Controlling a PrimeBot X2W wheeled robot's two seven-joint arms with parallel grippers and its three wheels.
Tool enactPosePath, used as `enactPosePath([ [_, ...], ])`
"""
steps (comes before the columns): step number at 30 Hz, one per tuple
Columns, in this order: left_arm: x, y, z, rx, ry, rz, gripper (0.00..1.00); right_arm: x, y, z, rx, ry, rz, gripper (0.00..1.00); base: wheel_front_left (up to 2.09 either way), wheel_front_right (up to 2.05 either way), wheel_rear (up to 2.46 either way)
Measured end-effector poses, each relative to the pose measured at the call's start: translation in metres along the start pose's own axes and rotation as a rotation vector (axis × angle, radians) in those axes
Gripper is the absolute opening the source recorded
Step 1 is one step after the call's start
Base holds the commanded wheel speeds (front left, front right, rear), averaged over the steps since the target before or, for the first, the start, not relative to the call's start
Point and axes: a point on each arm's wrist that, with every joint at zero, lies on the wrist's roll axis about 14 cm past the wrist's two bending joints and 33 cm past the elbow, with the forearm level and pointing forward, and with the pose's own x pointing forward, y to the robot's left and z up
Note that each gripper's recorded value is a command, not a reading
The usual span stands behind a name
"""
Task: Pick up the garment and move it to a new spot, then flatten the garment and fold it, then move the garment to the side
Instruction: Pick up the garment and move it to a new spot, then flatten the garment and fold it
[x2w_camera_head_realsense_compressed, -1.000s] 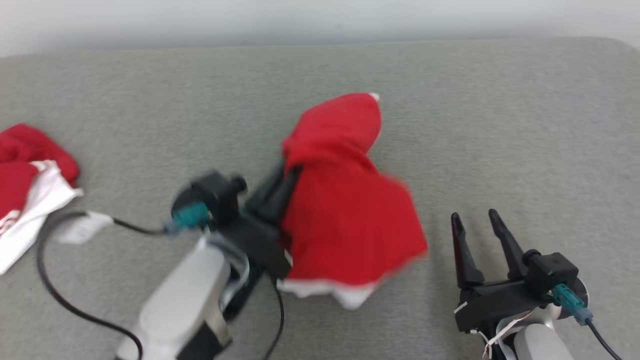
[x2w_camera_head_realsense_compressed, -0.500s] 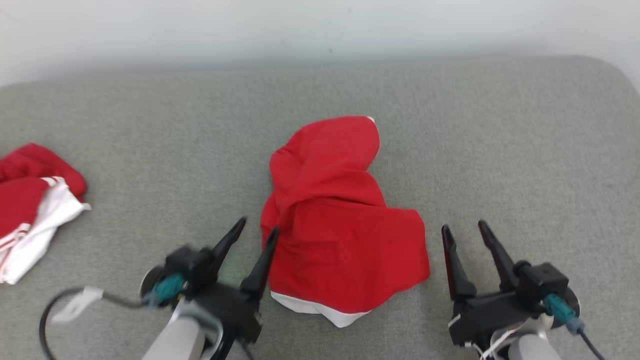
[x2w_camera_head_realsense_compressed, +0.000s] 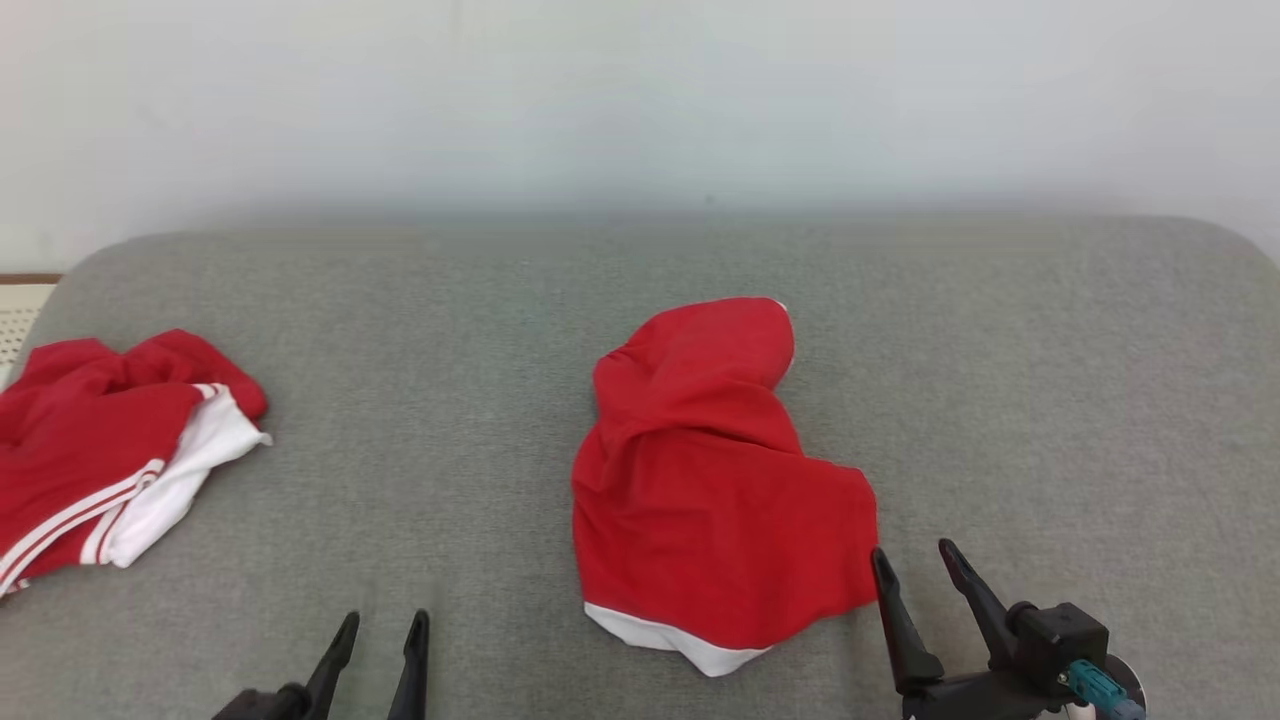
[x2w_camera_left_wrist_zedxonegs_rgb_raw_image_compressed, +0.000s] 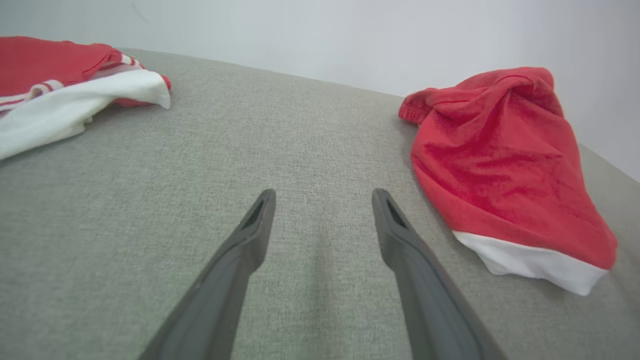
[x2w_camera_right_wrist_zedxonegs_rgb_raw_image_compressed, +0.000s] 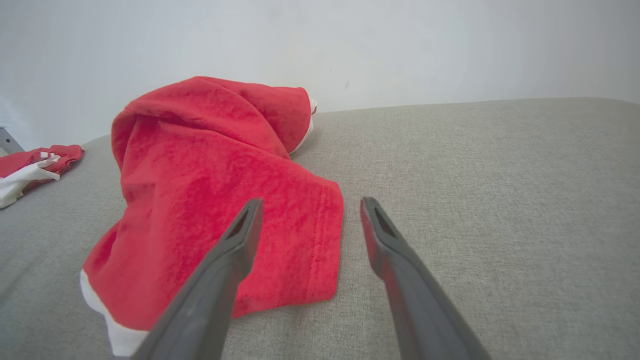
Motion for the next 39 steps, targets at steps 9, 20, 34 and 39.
enactPosePath([
  [9,-0.022,0.015,-0.001,-0.017,0.001,0.045,1.0,0.007,-0.009,-0.031,0.027,0.099,-0.026,1.0,0.0,0.0,0.0],
  [20,-0.024,0.031,-0.002,-0.012,0.005,0.089,1.0,0.036,-0.011,-0.075,0.148,0.225,-0.068,0.62,0.0,0.0,0.0],
  [34,-0.011,0.018,-0.004,-0.038,0.003,0.045,1.0,0.043,-0.075,-0.031,0.101,0.084,-0.19,0.0,0.0,0.0,0.0],
  [39,-0.003,0.001,-0.005,-0.054,0.006,-0.008,1.0,0.024,-0.108,-0.033,0.052,0.108,-0.273,0.39,0.0,0.0,0.0],
])
